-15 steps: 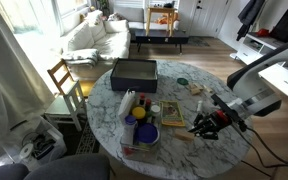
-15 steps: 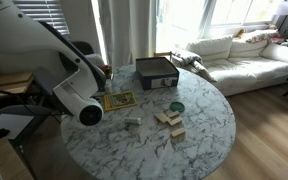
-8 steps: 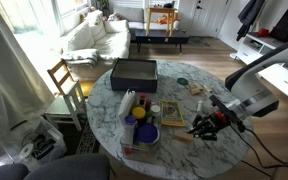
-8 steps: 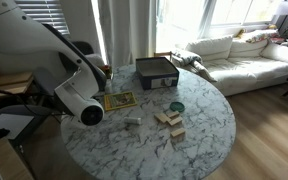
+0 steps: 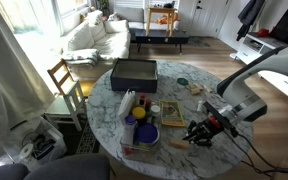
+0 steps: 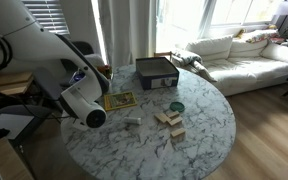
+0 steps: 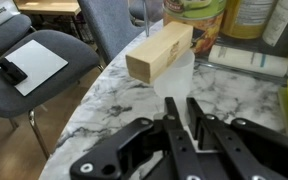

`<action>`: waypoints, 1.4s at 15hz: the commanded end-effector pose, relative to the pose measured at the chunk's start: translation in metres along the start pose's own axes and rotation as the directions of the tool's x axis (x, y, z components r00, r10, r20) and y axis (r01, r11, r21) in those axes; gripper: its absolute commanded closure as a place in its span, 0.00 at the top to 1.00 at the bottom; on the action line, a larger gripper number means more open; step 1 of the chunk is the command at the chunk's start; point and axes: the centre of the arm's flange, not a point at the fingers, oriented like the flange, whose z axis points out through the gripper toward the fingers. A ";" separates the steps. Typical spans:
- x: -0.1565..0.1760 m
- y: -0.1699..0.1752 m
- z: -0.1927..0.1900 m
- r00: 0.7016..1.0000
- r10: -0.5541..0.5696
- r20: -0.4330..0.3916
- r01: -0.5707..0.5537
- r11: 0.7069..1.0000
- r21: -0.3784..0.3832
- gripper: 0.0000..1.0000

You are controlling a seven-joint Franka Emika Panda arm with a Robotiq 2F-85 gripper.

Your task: Pick up the measuring cup with a wooden block from the white bottle to and put it on the table

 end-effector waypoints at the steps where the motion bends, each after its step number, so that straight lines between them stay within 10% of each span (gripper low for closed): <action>1: 0.009 -0.006 0.015 1.000 -0.006 0.024 0.006 1.000 0.017 0.04; 12: 0.017 -0.010 0.030 0.999 -0.031 0.007 0.031 0.999 0.025 0.04; 13: 0.016 -0.009 0.029 0.999 -0.036 0.006 0.036 0.999 0.028 0.34; 21: 0.012 -0.010 0.015 0.998 -0.060 0.004 0.060 0.998 0.033 0.92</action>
